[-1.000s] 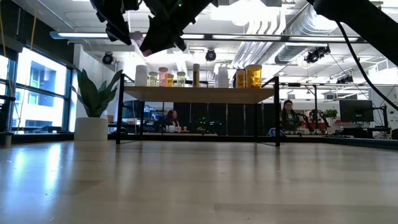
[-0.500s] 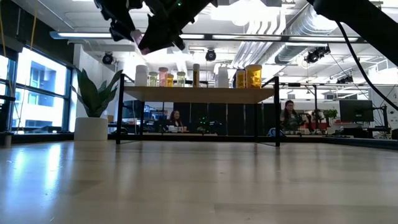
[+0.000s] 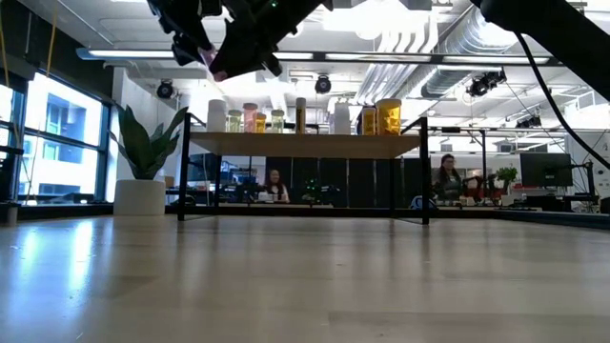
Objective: Pick and place medicine bottles onto shelf by color
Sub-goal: Put the small purple pill bottle on the shelf
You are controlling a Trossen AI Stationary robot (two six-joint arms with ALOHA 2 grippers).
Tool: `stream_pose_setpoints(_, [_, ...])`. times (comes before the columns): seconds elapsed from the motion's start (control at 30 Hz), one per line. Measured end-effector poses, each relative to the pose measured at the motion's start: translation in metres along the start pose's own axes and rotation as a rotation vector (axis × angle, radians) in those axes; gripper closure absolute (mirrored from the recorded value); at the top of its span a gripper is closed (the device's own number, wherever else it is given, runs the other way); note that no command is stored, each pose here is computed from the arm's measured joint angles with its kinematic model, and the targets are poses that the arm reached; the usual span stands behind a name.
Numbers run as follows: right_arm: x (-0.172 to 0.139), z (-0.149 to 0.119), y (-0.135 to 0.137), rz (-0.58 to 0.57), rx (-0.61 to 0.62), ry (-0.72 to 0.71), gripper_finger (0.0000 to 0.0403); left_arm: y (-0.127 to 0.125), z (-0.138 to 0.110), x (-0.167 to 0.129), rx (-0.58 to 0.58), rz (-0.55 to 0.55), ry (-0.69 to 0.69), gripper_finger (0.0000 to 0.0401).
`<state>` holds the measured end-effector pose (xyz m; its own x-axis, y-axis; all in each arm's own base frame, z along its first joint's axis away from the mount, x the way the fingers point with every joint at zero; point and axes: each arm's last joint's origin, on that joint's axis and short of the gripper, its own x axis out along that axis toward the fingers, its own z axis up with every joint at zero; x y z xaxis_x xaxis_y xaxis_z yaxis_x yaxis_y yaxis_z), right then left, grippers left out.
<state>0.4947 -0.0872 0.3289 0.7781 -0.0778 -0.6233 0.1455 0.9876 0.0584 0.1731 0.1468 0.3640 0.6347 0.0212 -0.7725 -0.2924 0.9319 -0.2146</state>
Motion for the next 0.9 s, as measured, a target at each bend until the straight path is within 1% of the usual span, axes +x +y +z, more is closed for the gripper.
stream_pose_setpoints(0.3, [0.0, 0.0009, -0.0002, 0.0, 0.019, -0.01, 0.032, 0.0005, 0.0004, 0.0006, 0.003, 0.0, -0.001, 0.0286])
stream_pose_setpoints(0.4, [-0.0001, 0.001, -0.0002, 0.0, 0.019, -0.01, 0.032, 0.0005, 0.0007, 0.0006, 0.005, 0.001, -0.003, 0.0298])
stream_pose_setpoints(0.67, [-0.0002, 0.0011, -0.0005, -0.007, 0.026, -0.01, 0.0316, 0.0007, 0.0012, 0.0006, 0.007, 0.003, -0.008, 0.029])
stream_pose_setpoints(0.8, [-0.0003, 0.0011, -0.0019, -0.024, 0.02, -0.011, 0.0293, 0.0013, 0.0014, 0.0006, 0.014, 0.021, -0.007, 0.0293])
stream_pose_setpoints(0.9, [-0.0005, 0.001, -0.0056, -0.035, 0.024, -0.01, 0.0266, 0.0028, 0.0011, 0.0005, 0.016, 0.075, 0.007, 0.0295])
